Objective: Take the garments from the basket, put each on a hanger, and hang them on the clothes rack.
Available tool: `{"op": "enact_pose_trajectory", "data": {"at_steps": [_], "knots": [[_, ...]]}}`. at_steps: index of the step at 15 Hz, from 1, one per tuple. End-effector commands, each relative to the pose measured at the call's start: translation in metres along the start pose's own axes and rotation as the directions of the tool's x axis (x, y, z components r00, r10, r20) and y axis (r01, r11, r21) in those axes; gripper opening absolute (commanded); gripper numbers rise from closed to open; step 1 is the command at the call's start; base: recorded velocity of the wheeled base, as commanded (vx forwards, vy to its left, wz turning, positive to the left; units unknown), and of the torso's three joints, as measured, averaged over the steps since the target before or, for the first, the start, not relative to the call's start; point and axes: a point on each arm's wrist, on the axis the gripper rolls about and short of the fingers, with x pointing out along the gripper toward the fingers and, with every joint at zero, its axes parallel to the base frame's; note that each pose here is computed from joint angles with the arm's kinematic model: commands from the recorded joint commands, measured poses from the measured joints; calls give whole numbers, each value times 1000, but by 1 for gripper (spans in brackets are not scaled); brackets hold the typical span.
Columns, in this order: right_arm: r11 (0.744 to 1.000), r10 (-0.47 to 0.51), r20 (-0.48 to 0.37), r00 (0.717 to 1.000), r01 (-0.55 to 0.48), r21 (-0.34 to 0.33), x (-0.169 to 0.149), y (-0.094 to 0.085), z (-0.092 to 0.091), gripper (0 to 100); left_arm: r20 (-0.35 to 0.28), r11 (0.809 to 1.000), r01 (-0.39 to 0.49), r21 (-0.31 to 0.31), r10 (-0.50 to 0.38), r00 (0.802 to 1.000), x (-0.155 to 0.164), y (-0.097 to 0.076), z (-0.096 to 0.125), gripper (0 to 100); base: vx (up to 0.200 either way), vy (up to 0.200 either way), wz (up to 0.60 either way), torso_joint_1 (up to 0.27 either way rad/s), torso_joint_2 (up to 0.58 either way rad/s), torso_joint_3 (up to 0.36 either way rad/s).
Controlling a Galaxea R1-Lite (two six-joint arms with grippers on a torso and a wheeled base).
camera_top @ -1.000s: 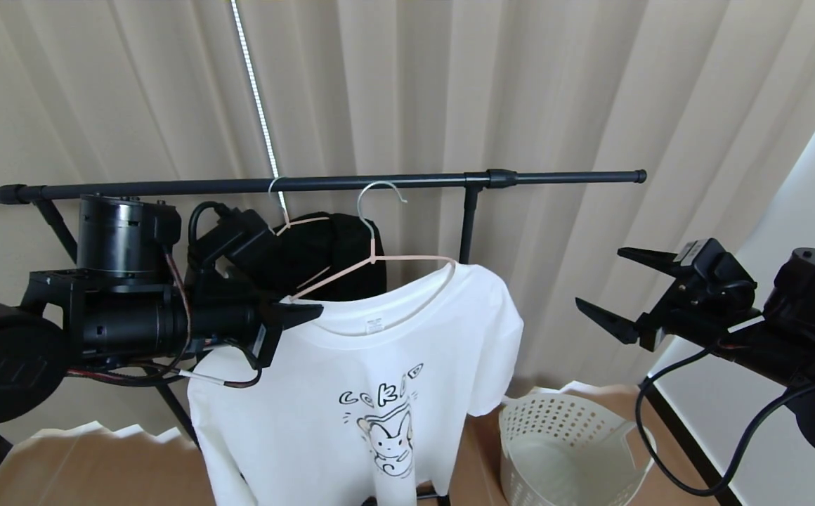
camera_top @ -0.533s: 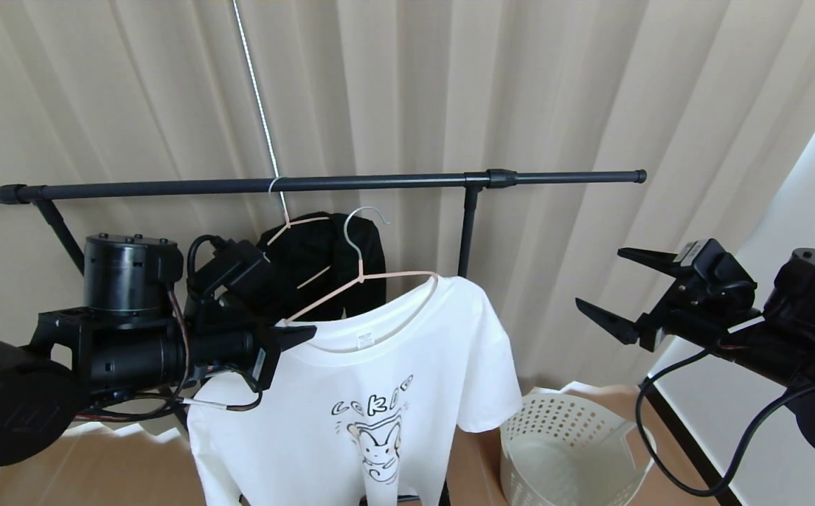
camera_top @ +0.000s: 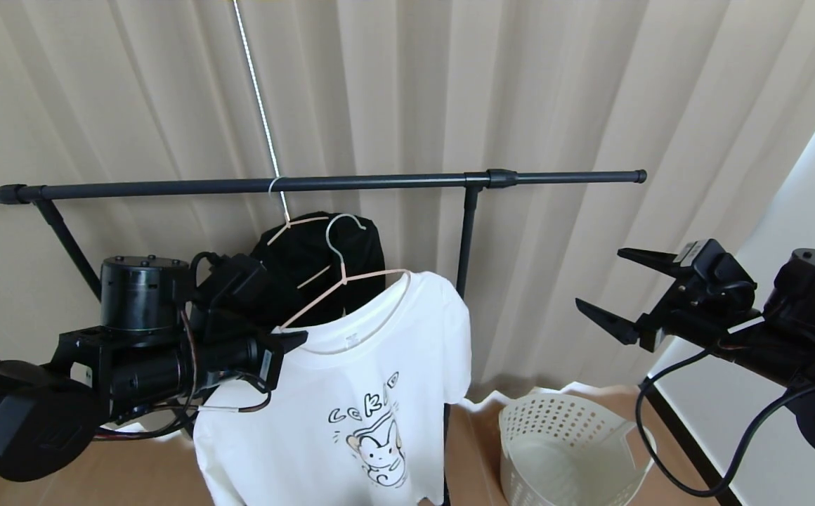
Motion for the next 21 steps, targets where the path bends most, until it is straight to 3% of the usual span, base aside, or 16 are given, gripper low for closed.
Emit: {"op": "enact_pose_trajectory", "data": {"at_steps": [1, 9, 14, 18, 21], "knots": [[1000, -1, -1, 1000, 1, 0, 0, 0, -1, 100, 10, 1000, -28, -5, 28, 1000, 0, 4, 3, 0, 0, 0, 0, 0, 0, 0], [1000, 9, -3, 1000, -9, 1, 2, 3, -1, 100, 107, 994, -104, -33, 107, 988, -6, 19, 21, 0, 0, 0, 0, 0, 0, 0], [1000, 8, -2, 1000, -8, 1, 3, 2, -1, 100, 113, 981, -187, -43, 191, 975, -5, 25, 27, 0, 0, 0, 0, 0, 0, 0], [1000, 7, -4, 1000, -7, 1, 2, 2, -1, 100, 103, 971, -222, -85, 230, 968, 8, 24, 31, 0, 0, 0, 0, 0, 0, 0], [1000, 9, -3, 1000, -9, 1, 3, 3, -1, 100, 83, 965, -245, -88, 252, 964, 34, 19, 33, 0, 0, 0, 0, 0, 0, 0]]}}
